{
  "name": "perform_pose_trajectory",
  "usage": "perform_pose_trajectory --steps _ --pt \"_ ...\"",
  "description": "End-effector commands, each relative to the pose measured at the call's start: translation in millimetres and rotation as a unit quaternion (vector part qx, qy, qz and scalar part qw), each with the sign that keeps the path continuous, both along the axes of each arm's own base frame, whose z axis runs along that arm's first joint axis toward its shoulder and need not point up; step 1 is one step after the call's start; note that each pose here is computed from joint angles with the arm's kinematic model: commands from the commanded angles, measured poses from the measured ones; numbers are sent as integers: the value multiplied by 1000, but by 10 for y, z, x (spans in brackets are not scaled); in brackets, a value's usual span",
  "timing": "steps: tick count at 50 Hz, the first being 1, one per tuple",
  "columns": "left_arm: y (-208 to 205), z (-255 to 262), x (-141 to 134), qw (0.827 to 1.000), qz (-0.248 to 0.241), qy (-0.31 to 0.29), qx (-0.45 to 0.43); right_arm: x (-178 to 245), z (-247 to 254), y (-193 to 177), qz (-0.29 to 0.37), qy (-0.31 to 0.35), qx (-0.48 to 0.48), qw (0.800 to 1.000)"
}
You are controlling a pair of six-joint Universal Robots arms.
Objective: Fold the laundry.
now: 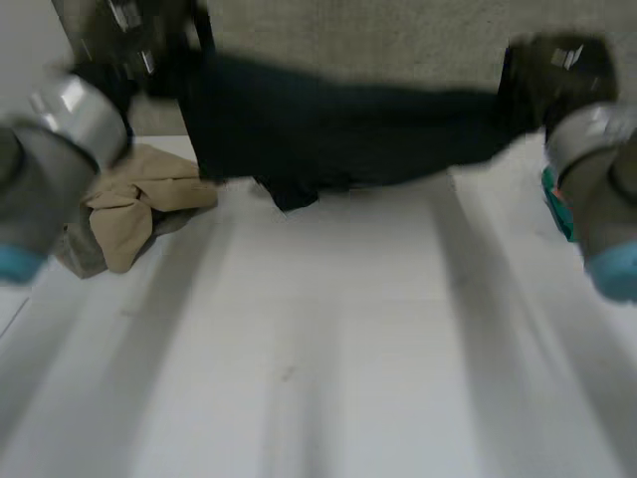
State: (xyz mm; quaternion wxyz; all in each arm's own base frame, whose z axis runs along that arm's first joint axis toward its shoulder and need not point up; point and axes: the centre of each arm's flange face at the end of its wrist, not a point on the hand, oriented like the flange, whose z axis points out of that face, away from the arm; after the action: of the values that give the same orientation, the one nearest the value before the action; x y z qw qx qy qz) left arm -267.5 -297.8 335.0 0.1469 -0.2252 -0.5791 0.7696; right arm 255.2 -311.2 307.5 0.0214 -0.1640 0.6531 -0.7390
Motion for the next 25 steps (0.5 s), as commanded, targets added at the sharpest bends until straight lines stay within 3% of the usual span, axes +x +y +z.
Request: perform_pose_trajectory --steps 1,6,9,16,20,25 --pt "493 -1185 -27 983 -41 -72 167 -97 -1075 260 31 103 130 986" --pt "890 -1539 26 965 -66 -127 219 -219 -1363 539 58 165 177 969" --pt "1085 -1536 63 959 -77 -150 228 -266 -1329 659 69 186 188 962" --pt "1717 -1484 289 918 -104 -238 299 -527 -1008 1027 92 250 258 929" --pt "2109 -1429 409 880 -131 -286 357 -668 -852 1332 141 301 323 886" --pt "2315 -1366 471 847 -151 -311 404 -833 -791 1481 179 350 362 845"
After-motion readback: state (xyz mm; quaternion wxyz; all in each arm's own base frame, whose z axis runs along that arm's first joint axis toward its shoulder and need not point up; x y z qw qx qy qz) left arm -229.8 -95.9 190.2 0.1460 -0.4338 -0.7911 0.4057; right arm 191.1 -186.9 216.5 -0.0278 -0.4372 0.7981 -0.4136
